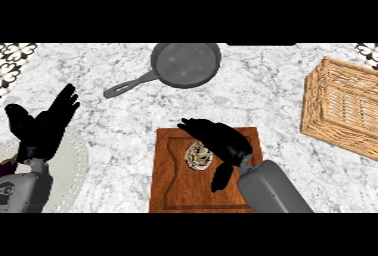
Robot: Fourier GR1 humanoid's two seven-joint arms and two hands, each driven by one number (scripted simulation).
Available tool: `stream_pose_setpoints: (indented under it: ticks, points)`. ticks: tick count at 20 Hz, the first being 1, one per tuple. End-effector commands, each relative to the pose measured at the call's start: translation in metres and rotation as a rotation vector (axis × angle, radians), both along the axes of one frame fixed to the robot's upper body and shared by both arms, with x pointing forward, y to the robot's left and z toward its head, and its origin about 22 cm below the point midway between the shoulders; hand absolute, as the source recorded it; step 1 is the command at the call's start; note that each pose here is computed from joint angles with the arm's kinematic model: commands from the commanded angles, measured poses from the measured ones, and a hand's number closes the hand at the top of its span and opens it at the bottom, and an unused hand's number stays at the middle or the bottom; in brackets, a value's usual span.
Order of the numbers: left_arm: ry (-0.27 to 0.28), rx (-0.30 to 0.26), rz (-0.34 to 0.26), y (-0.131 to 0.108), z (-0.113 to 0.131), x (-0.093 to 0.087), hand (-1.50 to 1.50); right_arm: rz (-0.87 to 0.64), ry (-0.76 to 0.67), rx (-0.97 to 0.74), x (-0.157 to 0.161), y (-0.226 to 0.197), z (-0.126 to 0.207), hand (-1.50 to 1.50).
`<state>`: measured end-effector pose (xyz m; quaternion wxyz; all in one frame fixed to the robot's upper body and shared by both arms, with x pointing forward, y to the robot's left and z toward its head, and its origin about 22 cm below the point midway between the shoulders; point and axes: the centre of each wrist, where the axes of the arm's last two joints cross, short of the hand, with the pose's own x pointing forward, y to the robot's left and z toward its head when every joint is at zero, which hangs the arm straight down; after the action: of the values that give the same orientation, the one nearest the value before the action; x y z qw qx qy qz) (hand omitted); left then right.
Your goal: Pick the cupcake from the cutting board and place it in the basket
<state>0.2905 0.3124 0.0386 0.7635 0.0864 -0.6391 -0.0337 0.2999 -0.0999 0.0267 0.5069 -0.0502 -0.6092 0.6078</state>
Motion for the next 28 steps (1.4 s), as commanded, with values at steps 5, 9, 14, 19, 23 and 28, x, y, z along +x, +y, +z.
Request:
stream_pose_setpoints:
  ticks: [5, 9, 14, 19, 23, 28]
  points:
    - [-0.006, 0.001, -0.011, 0.002, 0.015, -0.009, 0.00, 0.087, -0.076, -0.123, -0.011, 0.032, -0.035, 1.50]
    - [0.006, -0.001, 0.010, 0.006, 0.010, 0.017, 0.00, 0.089, -0.075, -0.108, 0.006, 0.024, -0.022, 1.50]
    - [0.003, 0.004, -0.003, -0.008, 0.000, -0.005, 0.00, 0.112, -0.066, -0.130, -0.022, 0.029, -0.033, 1.50]
    - [0.009, -0.001, 0.048, 0.021, -0.004, -0.004, 0.00, -0.165, -0.031, -0.142, -0.065, 0.020, -0.040, 1.50]
    - [0.026, 0.007, 0.054, 0.015, 0.001, -0.007, 0.00, -0.455, 0.014, -0.124, -0.106, -0.002, -0.056, 1.50]
    - [0.009, 0.005, 0.045, 0.013, 0.006, -0.004, 0.00, -0.558, 0.023, 0.186, -0.156, 0.001, -0.005, 1.50]
